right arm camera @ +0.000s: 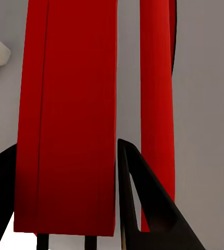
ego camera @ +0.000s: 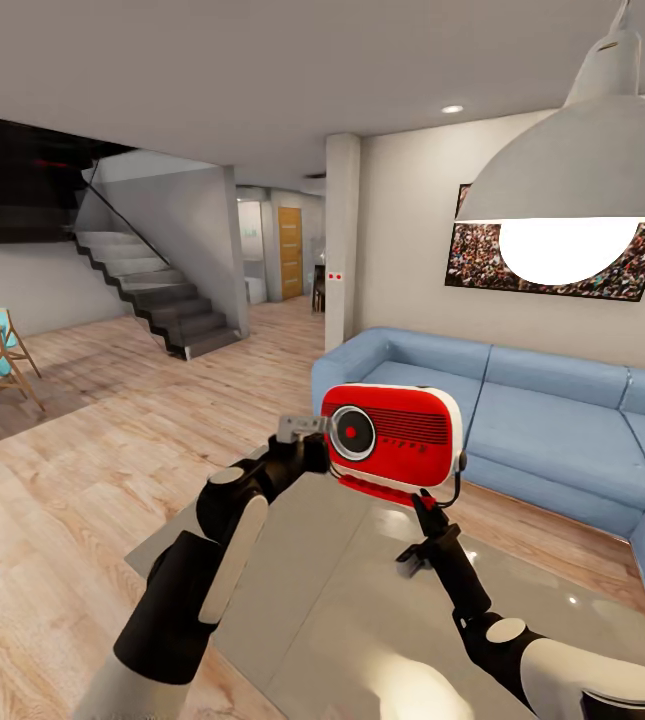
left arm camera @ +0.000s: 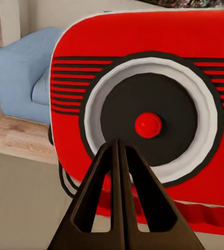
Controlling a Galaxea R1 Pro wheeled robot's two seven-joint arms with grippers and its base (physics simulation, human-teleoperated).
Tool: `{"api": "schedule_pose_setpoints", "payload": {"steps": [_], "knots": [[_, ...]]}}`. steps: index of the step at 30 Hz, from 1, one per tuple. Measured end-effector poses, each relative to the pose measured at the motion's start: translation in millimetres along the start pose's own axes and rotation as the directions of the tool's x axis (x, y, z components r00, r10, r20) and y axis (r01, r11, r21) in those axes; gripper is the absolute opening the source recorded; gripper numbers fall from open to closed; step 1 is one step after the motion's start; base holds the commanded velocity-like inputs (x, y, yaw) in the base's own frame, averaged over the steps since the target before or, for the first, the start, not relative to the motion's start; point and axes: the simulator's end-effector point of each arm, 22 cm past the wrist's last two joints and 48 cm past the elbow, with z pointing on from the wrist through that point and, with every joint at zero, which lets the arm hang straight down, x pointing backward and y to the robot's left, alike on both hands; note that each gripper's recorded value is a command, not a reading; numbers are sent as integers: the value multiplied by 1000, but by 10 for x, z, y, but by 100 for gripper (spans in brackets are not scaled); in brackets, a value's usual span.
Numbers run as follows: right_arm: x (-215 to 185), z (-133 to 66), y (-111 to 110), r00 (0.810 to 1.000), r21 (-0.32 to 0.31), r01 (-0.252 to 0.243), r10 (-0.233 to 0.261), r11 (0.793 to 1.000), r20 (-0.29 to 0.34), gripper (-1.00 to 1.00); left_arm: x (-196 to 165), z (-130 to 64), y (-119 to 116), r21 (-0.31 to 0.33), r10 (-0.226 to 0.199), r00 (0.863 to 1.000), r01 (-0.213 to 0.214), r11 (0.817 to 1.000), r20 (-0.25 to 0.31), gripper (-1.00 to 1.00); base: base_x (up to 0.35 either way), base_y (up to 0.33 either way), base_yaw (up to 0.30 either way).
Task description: Turn on the radio receiver that's on the table in the living room.
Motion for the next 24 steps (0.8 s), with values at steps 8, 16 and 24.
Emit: {"api": "schedule_pose_setpoints", "payload": {"steps": [8,16,24], "knots": [[-3,0,-3,1000,1,0,0,1000,1,-100,-105,16,2,3,3,1000,-3,1000,15,-100,0,0,0],[-11,2,-11,1000,2,-2,1,1000,2,-100,10,105,36,0,3,1000,-3,1000,-20,-100,0,0,0],[-26,14,-31,1000,4,-6,6,1000,1,-100,245,271,94,1,4,996,-4,1000,-91,-100,0,0,0]]}}
